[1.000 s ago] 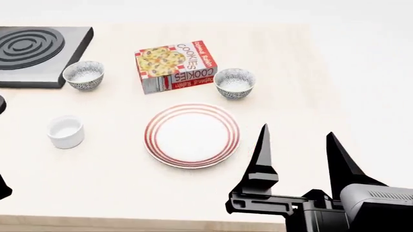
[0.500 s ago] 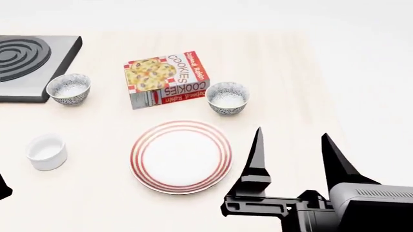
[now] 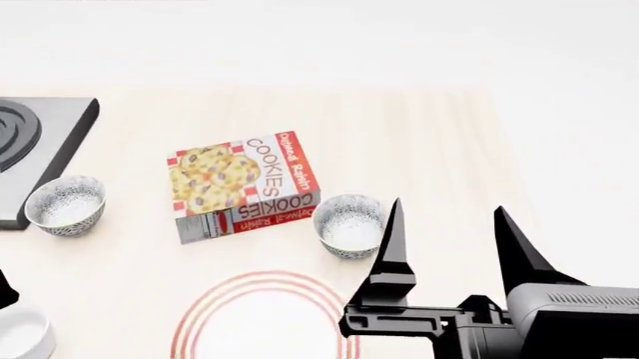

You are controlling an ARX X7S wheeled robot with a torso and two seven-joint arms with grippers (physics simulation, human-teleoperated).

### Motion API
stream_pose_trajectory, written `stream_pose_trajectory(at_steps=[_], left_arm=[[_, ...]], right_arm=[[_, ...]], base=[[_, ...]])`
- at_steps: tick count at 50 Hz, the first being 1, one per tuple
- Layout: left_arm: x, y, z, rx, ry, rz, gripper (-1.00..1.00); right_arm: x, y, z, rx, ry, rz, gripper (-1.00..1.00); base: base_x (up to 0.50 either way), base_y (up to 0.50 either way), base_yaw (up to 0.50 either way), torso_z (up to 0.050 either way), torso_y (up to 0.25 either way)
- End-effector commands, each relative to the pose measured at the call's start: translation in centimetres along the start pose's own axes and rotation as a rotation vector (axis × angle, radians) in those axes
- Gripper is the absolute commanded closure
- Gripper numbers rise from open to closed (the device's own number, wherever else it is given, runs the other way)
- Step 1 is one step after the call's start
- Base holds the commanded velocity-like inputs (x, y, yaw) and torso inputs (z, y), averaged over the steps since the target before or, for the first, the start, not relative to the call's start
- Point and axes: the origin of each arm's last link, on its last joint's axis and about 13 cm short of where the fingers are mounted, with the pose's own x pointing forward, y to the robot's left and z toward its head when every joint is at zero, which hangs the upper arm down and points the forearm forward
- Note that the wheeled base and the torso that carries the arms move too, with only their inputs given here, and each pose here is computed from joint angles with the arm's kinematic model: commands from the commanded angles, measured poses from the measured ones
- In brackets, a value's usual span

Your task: Pick the akita bowl next to the plate and place it on the plate.

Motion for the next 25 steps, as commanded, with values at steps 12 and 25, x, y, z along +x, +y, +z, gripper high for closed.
stream_pose_trajectory(at_steps=[12, 25], left_arm=[[0.01, 0.04, -0.07, 0.0, 0.0, 0.001, -1.0], [0.1, 0.02, 0.04, 0.0, 0.0, 0.002, -1.0]], right_arm=[[0.01, -0.06, -0.14, -0.007, 0.006, 0.001, -1.0], [0.32, 0.03, -0.59, -0.011, 0.028, -0.007, -1.0]], base=[[0.5, 0.0, 0.0, 0.0, 0.001], [0.42, 0.0, 0.0, 0.0, 0.001]])
